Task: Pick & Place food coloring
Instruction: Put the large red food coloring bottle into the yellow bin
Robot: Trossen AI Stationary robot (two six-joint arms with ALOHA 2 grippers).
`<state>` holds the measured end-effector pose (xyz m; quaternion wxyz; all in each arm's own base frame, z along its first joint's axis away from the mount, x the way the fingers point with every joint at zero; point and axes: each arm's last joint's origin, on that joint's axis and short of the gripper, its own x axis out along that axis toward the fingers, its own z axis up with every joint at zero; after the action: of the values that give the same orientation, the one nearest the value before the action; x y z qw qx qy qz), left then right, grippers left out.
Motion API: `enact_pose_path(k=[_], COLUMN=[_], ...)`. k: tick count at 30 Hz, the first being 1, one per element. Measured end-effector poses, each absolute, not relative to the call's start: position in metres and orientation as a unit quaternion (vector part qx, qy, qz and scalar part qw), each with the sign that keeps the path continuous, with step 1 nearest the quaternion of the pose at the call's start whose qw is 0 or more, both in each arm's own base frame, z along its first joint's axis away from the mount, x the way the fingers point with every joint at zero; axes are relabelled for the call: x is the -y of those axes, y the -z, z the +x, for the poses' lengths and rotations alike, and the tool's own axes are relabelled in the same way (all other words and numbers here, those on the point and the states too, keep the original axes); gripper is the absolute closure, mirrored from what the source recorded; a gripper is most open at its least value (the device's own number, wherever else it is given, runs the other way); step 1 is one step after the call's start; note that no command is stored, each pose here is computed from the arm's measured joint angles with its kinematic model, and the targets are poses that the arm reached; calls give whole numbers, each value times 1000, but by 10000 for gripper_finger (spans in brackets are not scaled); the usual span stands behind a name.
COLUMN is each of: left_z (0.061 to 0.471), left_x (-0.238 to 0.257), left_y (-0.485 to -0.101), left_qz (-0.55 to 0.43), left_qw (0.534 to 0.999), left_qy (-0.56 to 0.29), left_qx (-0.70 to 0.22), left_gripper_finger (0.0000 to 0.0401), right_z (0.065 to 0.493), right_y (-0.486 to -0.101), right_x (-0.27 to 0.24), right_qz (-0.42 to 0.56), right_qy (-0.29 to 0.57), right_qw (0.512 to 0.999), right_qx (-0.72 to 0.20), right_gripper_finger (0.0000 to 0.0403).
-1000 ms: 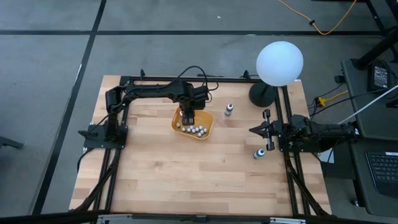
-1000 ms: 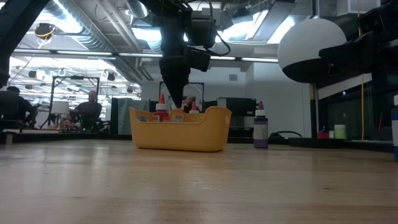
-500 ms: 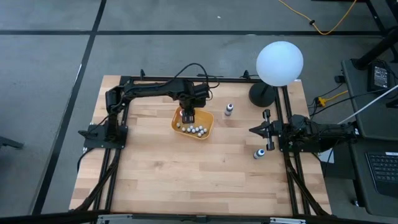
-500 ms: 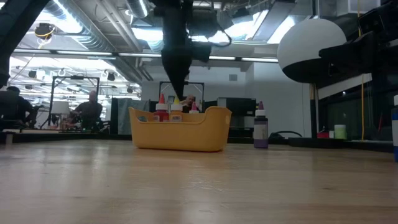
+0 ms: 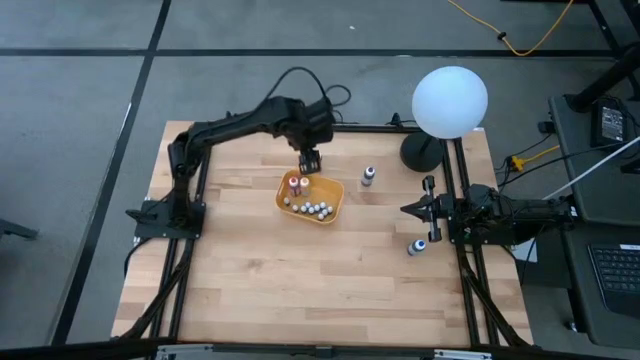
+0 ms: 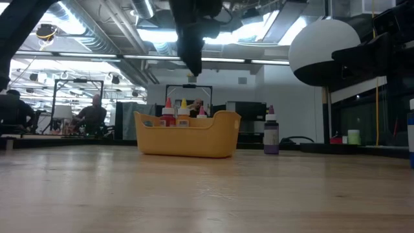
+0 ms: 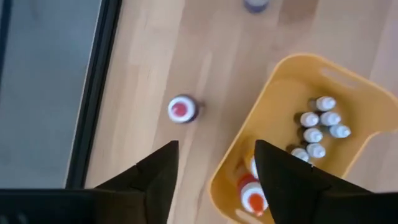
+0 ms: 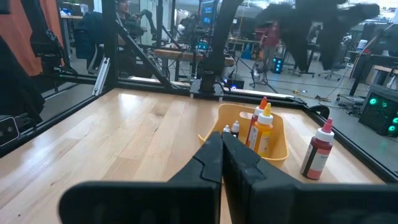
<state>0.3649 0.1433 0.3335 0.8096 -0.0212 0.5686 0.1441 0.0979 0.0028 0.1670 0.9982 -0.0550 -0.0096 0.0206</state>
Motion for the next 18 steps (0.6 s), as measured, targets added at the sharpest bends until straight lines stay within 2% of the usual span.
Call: enact_pose_path(k=[9, 18], left_z=[365, 386], left_x=[-184, -202], left_y=[-310, -253], left_qz=[-37, -26], left_qw=[801, 770], left_qy=[-139, -90], left_qx=[-581, -631], left_gripper_finger=[141, 127], right_z=[98, 98], right_y=[-167, -167], right_x=[-3, -3], right_qz=[-55, -55], right_qy=[-21, -21], right_qw=[998, 998], right_qx=[10, 10], right_gripper_finger=[395, 395])
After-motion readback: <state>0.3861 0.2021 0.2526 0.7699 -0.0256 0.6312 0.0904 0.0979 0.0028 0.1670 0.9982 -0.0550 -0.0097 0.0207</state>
